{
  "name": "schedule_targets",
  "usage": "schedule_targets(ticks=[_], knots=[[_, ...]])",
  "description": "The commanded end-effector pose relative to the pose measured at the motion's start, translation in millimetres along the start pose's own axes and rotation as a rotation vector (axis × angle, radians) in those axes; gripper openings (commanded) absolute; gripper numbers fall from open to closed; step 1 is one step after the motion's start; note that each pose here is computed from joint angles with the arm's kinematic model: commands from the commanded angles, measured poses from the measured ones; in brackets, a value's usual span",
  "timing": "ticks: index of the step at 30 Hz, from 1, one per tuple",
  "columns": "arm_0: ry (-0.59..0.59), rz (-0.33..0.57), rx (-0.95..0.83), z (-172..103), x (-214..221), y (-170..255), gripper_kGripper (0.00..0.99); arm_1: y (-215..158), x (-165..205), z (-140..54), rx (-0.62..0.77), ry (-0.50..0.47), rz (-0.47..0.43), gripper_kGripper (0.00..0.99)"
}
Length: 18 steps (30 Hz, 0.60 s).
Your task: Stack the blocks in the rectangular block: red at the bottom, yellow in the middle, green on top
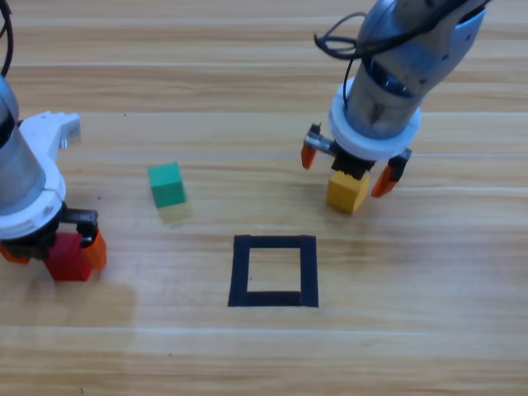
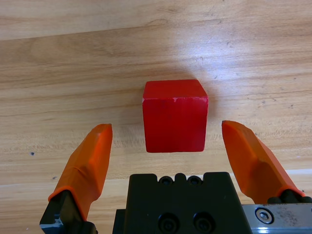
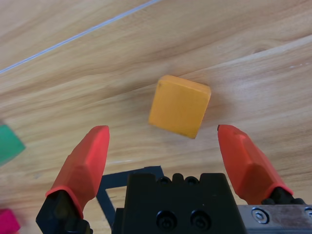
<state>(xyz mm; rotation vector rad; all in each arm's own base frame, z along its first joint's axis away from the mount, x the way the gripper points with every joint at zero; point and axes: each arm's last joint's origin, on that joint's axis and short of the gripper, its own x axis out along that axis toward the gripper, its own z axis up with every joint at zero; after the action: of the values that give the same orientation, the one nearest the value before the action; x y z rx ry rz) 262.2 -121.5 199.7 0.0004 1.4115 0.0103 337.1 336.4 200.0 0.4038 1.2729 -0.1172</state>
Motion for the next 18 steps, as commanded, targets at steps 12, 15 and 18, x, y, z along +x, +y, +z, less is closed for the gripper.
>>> schedule_targets(ticks=[12, 15, 18], knots=[[0.043, 0.009, 0.030, -3.7, 37.0, -9.7, 0.819, -9.5, 64.4, 13.9, 0.062, 0.030, -0.153, 0.931], [0.039, 0.009, 0.033, -2.2, 38.4, -10.5, 0.681, -10.1, 67.5, 15.4, 0.070, 0.023, -0.160, 0.923], [0.041, 0.015, 0.035, -1.7, 40.1, -10.7, 0.509, -11.2, 69.2, 15.9, 0.086, 0.017, -0.168, 0.922]])
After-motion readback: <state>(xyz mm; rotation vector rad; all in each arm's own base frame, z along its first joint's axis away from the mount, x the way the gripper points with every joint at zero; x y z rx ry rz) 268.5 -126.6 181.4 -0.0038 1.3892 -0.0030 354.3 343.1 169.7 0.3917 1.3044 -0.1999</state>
